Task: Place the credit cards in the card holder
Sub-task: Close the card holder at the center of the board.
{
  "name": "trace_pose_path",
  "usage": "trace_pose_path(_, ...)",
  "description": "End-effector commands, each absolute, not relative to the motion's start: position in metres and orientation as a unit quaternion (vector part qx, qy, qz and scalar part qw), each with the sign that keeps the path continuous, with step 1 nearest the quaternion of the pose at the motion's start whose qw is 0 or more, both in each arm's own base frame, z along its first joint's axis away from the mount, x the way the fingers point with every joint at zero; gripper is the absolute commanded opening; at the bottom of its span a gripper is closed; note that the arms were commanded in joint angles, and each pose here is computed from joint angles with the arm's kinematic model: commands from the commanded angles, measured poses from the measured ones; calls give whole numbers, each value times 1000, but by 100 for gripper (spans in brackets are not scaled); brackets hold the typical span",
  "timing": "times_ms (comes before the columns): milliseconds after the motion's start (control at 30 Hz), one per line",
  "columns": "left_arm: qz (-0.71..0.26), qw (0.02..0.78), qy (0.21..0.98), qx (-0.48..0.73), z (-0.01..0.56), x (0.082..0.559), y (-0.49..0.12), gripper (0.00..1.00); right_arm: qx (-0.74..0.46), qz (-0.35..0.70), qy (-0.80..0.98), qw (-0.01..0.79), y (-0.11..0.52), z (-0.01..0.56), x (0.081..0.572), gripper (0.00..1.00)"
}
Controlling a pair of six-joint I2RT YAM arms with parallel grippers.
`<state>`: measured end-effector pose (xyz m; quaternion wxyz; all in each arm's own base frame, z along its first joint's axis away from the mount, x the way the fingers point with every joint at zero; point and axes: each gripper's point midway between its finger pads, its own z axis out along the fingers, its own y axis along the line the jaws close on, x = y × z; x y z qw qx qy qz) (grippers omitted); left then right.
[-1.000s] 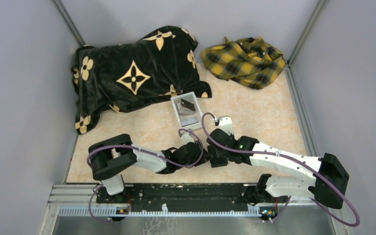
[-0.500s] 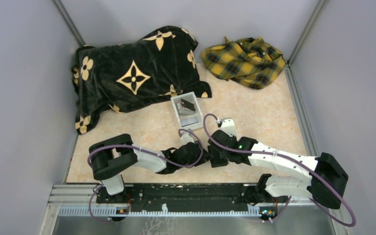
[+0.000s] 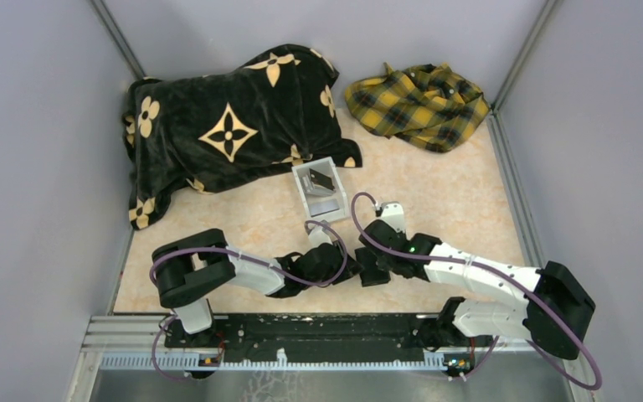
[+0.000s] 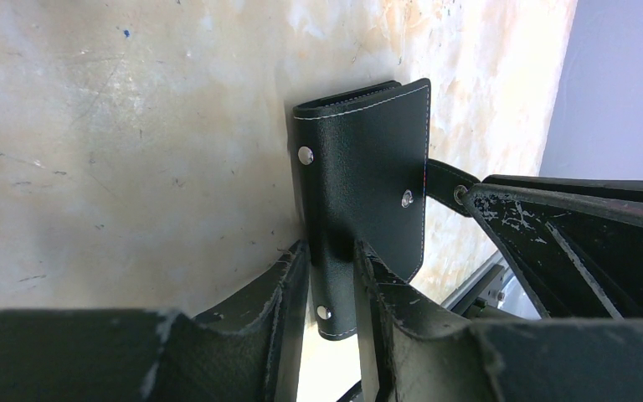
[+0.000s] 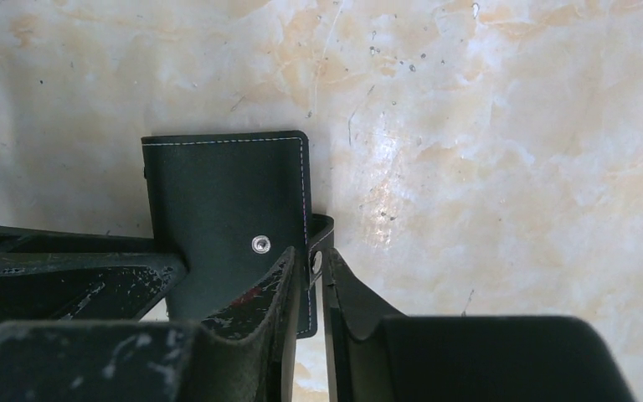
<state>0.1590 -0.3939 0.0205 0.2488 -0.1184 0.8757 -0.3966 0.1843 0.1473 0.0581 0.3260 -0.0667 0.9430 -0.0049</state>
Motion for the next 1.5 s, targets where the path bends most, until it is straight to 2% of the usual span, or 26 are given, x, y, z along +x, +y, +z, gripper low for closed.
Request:
trace_pose_path(0,-247,213,942,-82,-58,134,-329,35,-66,6,940,333,153,60,190,15)
trace_pose_path(533,-250,211,941,-81,-59,134,-329,35,-69,-1,947,315,153,49,187,0)
trace_pose_path(1467,-256,206,941,-80,-62,133,-333,35,-100,26,945,309,177,53,192,0)
